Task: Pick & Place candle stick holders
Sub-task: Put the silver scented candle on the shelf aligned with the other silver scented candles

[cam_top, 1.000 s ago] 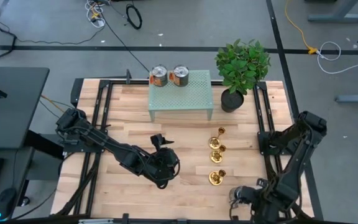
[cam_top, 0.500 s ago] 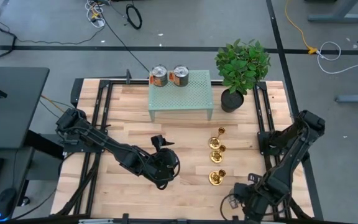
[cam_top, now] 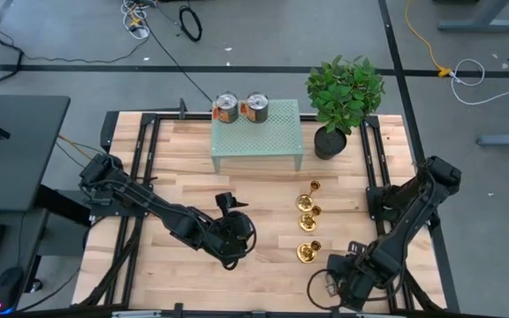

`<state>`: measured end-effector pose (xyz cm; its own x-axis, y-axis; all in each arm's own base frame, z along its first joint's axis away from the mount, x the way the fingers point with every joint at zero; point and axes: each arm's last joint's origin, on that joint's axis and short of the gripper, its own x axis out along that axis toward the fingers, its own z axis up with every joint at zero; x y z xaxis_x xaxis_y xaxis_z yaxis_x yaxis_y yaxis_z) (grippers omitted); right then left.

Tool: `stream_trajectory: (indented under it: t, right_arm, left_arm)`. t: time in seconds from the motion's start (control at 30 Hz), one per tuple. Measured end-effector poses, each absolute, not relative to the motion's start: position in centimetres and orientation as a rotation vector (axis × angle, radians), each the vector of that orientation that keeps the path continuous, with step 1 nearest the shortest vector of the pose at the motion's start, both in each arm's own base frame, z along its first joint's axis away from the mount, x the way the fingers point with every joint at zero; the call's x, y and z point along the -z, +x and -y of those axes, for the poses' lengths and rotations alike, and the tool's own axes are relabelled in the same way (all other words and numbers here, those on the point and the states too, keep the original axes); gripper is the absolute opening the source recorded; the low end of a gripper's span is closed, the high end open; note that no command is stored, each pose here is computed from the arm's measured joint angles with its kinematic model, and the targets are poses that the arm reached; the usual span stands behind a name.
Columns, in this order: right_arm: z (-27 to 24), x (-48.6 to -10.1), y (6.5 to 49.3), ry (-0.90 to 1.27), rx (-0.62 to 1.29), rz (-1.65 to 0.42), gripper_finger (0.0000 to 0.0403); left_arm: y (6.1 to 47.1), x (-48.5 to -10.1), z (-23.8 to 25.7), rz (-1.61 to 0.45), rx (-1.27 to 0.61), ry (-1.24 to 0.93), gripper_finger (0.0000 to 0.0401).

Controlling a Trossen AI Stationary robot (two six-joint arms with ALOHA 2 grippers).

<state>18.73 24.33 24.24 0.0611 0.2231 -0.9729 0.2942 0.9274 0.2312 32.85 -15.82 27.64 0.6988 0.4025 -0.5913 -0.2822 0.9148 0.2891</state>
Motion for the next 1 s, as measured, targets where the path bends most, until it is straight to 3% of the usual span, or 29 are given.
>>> stream_trajectory:
  t: [0.2, 0.37, 0.63, 1.0]
  right_arm:
    - [-24.0, -22.5, 18.4, 0.414, 0.048, -1.565, 0.0333]
    - [-24.1, -22.4, 18.4, 0.417, 0.017, -1.57, 0.0376]
    - [-24.0, -22.4, 18.7, 0.39, 0.025, -1.519, 0.0386]
    - [-23.0, -22.4, 19.7, 0.463, 0.011, -1.61, 0.0373]
  left_arm:
    - [32.8, -27.6, 15.8, -0.7, -0.384, 0.182, 0.039]
    - [32.8, -27.6, 15.8, -0.7, -0.384, 0.183, 0.039]
    - [32.8, -27.6, 15.8, -0.7, -0.384, 0.182, 0.039]
    - [32.9, -27.7, 15.8, -0.698, -0.384, 0.18, 0.039]
